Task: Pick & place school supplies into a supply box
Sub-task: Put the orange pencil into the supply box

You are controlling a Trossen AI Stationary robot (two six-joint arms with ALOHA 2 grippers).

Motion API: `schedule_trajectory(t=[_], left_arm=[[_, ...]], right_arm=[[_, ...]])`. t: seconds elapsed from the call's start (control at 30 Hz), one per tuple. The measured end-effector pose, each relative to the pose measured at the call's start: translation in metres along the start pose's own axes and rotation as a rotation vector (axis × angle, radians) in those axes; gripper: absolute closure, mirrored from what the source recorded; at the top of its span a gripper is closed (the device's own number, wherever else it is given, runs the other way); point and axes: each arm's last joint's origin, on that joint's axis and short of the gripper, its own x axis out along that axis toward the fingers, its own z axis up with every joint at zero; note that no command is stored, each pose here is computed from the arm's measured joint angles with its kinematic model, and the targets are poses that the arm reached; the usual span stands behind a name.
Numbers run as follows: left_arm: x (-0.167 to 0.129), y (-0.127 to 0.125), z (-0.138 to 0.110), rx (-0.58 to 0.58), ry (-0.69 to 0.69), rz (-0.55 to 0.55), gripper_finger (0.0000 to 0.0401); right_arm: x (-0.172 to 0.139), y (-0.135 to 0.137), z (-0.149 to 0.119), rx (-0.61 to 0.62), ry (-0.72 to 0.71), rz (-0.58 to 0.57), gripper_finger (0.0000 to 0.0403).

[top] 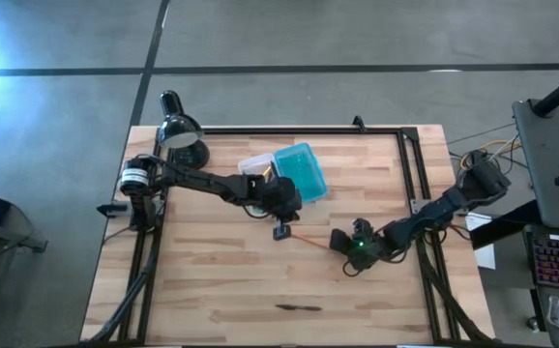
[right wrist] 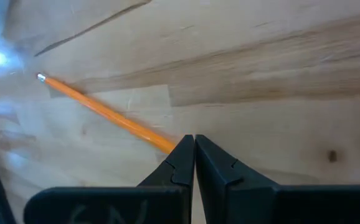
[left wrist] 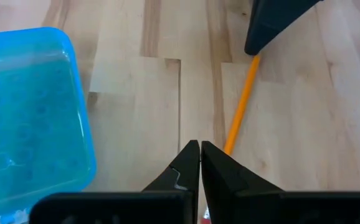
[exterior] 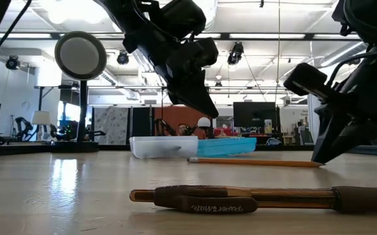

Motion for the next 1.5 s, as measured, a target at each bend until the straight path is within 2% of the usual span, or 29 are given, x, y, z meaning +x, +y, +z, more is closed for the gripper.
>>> schedule_trajectory(t=[0.4,0.77,1.5], left_arm=[[0.0,0.001,0.0,-0.003,-0.001,-0.001,0.0401],[0.0,0.001,0.0,-0.002,-0.002,-0.001,0.0401],[0.0,0.003,0.001,0.001,-0.008,0.004,0.0401]], right_arm=[[-0.016,0.016,-0.002,-0.02,-0.019,0.044,0.0394],[-0.011,0.012,-0.015,-0.005,-0.01,0.011,0.0394],[-0.01,0.008,-0.015,-0.016,-0.014,-0.026,0.0394]])
